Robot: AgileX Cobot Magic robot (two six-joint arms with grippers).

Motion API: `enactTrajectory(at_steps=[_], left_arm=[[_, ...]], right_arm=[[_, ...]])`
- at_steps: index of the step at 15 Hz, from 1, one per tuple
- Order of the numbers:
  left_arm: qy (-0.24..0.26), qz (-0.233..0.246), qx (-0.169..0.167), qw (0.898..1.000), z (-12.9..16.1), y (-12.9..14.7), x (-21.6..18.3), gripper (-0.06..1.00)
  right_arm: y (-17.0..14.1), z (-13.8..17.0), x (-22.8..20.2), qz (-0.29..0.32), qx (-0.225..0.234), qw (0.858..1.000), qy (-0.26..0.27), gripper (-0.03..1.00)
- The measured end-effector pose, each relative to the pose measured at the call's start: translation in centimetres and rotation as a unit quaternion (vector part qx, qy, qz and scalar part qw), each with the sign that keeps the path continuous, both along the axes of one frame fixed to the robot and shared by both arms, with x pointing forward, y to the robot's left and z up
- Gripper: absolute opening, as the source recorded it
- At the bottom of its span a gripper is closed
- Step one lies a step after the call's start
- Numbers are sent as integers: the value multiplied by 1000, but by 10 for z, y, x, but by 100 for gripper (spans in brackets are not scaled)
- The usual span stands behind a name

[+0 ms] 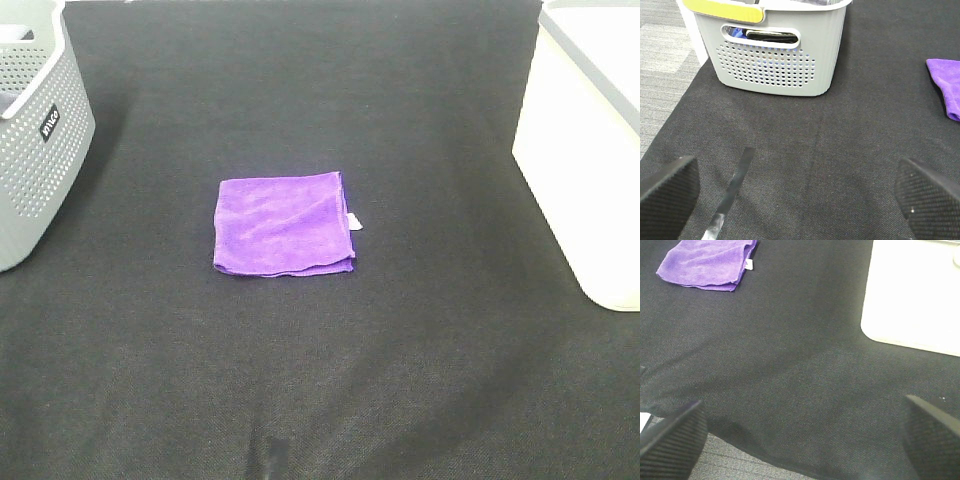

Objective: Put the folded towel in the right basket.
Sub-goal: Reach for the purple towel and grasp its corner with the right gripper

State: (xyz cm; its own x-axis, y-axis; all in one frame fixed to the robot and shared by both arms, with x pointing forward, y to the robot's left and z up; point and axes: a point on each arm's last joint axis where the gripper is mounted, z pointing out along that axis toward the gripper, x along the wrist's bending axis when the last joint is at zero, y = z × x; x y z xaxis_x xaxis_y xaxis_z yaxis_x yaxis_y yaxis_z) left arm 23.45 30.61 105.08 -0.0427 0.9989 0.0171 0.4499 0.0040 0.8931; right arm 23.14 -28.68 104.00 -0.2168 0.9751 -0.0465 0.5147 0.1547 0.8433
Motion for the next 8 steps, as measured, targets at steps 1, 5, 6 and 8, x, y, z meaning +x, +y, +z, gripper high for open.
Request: enactTrajectory(at_steps=[1,5,6,8], left_arm=[[0,0,0,1000,0,0,0,99],[0,0,0,1000,0,0,0,99],[0,0,0,1000,0,0,0,99],[0,0,0,1000,0,0,0,99]], right_arm=[[0,0,0,0,0,1000,0,98],[0,0,0,0,0,1000,0,98],[0,0,0,0,0,1000,0,98],[0,0,0,0,0,1000,0,98]])
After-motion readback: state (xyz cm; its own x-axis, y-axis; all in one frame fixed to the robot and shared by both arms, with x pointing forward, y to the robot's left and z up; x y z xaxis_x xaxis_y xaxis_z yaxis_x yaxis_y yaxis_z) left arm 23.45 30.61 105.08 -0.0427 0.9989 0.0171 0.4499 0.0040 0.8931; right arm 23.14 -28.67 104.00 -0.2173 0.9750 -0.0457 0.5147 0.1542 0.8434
